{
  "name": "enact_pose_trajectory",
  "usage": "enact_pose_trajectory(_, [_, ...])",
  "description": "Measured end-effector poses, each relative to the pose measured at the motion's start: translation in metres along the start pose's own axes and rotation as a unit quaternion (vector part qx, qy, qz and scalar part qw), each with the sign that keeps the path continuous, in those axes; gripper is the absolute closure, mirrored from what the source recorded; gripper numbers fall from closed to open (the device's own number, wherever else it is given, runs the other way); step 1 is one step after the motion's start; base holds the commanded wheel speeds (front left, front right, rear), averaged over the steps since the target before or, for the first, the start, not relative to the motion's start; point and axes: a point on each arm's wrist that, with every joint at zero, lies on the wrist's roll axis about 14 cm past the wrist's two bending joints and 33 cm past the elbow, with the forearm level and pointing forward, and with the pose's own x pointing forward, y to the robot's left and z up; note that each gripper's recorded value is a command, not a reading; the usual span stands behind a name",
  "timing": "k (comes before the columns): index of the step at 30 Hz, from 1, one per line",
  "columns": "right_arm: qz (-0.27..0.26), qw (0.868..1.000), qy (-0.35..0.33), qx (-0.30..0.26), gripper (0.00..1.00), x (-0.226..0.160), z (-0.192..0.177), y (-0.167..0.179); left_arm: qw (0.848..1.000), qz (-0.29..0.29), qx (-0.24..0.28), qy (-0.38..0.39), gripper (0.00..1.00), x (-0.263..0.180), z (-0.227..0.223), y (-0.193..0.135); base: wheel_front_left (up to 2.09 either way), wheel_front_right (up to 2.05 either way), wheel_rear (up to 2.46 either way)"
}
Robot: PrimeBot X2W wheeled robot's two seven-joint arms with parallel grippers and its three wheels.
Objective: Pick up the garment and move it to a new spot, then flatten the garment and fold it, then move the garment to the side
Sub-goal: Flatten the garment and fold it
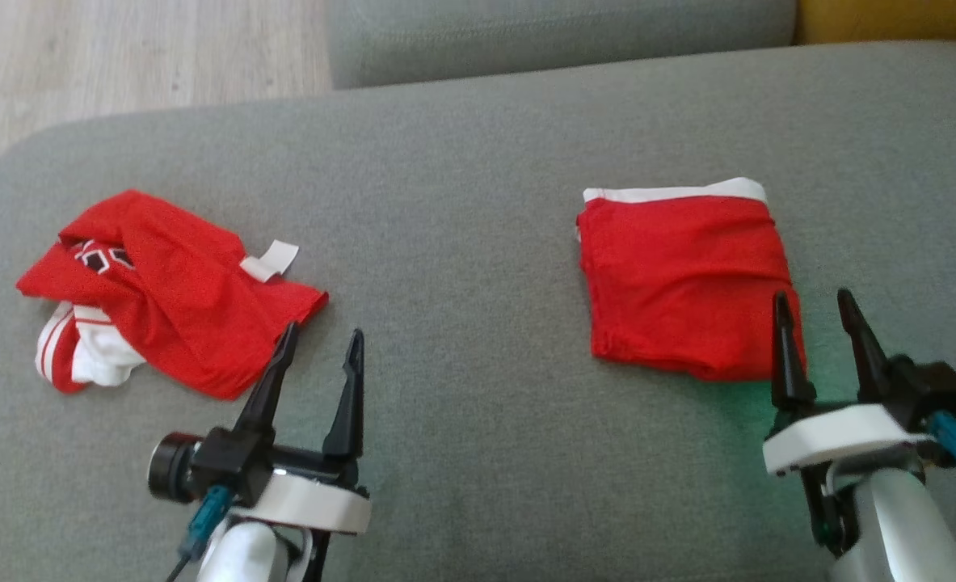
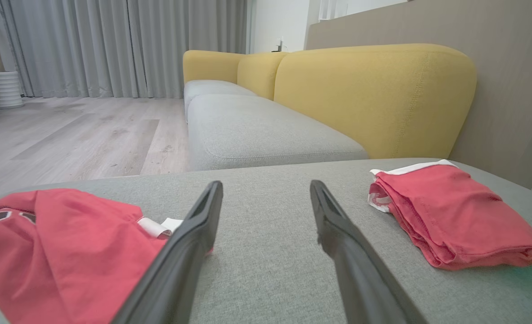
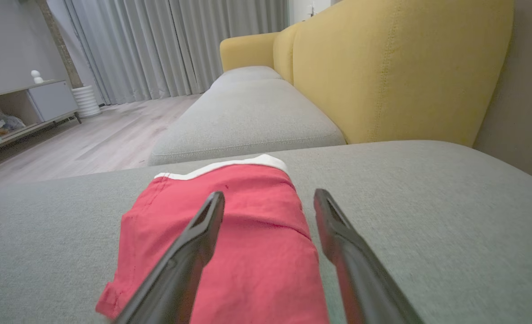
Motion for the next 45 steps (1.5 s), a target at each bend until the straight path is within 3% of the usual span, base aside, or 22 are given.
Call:
enact_pose_trajectory(3, [0.008, 1.0, -0.001, -0.003, 0.0, 0.01, 0.001, 0.006, 1.0, -0.006, -0.001, 0.002, 0.0, 0.006, -0.002, -0.002, 0.0, 0.0, 0.0])
enact_pose_trajectory(4, [0.01, 1.0, -0.001, -0.003, 0.07, 0.015, 0.001, 0.007, 1.0, -0.007, -0.001, 0.002, 0.0, 0.009, -0.002, -0.002, 0.0, 0.0, 0.0])
enact_pose_trajectory(5, [0.013, 1.0, 0.0, -0.003, 0.89, 0.021, 0.001, 0.009, 1.0, -0.006, -0.002, 0.003, 0.0, 0.011, -0.003, 0.0, 0.0, 0.0, 0.0])
enact_pose_trajectory(6, [0.015, 1.0, 0.001, -0.005, 1.0, 0.029, 0.001, 0.011, 1.0, -0.005, -0.002, 0.004, 0.0, 0.013, -0.005, 0.001, 0.0, 0.0, 0.0])
enact_pose_trajectory(12, [0.014, 0.999, 0.03, -0.004, 1.0, 0.082, -0.008, 0.013, 1.0, 0.005, -0.005, 0.021, 0.0, 0.021, -0.018, 0.013, 0.0, 0.0, 0.0])
enact_pose_trajectory(22, [0.02, 0.988, 0.152, -0.018, 1.0, 0.116, -0.082, 0.018, 0.998, 0.039, -0.003, 0.041, 0.0, 0.023, -0.033, 0.04, 0.0, 0.0, 0.0])
enact_pose_trajectory(27, [0.035, 0.99, 0.131, -0.031, 1.0, 0.122, -0.069, 0.026, 0.999, 0.039, -0.002, 0.038, 0.0, 0.023, -0.031, 0.039, 0.0, 0.0, 0.0])
enact_pose_trajectory(31, [0.067, 0.996, 0.052, -0.022, 1.0, 0.13, -0.021, 0.052, 0.999, 0.031, 0.0, 0.028, 0.0, 0.025, -0.023, 0.034, 0.0, 0.0, 0.0])
enact_pose_trajectory(34, [0.094, 0.995, 0.031, -0.013, 1.0, 0.122, -0.01, 0.069, 0.999, 0.027, 0.001, 0.021, 0.0, 0.025, -0.018, 0.03, 0.0, 0.0, 0.0])
enact_pose_trajectory(39, [0.113, 0.983, 0.143, -0.014, 1.0, 0.075, -0.082, 0.078, 1.0, 0.022, 0.001, 0.017, 0.0, 0.026, -0.015, 0.027, 0.0, 0.0, 0.0])
enact_pose_trajectory(45, [0.109, 0.986, 0.129, -0.012, 1.0, 0.084, -0.068, 0.076, 1.0, 0.018, 0.003, 0.011, 0.0, 0.026, -0.011, 0.024, 0.0, 0.0, 0.0])
